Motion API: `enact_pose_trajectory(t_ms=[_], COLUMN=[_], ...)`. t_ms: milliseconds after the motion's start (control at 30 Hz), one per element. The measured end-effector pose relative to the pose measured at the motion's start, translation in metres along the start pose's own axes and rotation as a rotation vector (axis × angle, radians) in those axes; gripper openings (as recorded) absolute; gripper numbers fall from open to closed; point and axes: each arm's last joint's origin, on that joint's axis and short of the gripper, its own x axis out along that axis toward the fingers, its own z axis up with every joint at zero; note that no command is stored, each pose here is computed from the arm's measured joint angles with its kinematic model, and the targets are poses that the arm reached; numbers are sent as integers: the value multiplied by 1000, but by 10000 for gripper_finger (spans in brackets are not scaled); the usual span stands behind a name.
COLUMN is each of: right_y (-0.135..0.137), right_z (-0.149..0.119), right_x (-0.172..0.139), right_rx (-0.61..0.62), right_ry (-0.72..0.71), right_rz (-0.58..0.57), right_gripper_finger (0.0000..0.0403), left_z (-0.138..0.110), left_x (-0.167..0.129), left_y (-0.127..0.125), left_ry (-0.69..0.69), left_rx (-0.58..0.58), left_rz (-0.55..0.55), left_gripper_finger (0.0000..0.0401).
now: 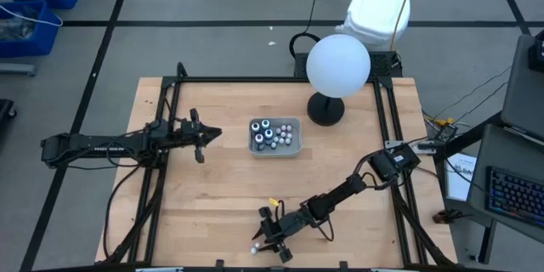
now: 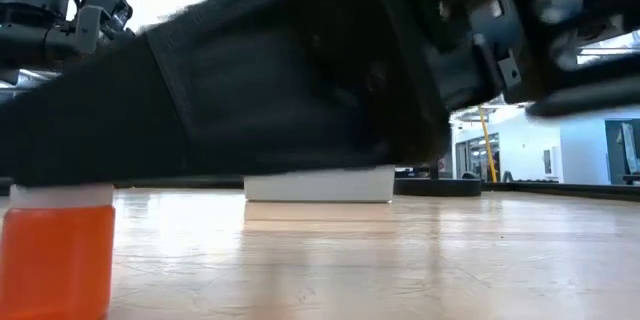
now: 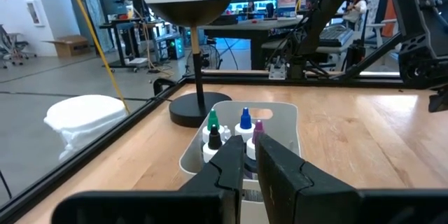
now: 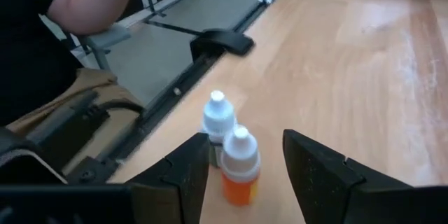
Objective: Pick & Place food coloring
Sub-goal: Put the small yellow food coloring bottle into the gray bin
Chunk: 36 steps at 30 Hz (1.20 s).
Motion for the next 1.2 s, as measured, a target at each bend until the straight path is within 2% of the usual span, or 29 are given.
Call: enact_pose_trajectory(t_ms=[167,600,733,900,1067,1200], right_y=[0,1,1,-2,-17,-29], right_z=[0,0,6,33,67,94], right_x=[0,0,-2,-16,-42,-70], right_rx=[1,-26,-48,-83,-116,-83], right_ry=[0,0,-9,5,68,79], right_rz=[27,52,50,16,-146,-243], right_gripper_finger=[150,55,46,60,50,46], left_z=[0,0,0,-2,-4,-5], left_x=[0,0,0,0,0,0], left_y=[0,0,0,0,0,0], left_ry=[2,2,2,20,38,49], left_rx=[1,2,2,2,-8,-22], left_rz=[0,0,0,-1,-2,-2], left_gripper_finger=[47,47,47,47,47,47])
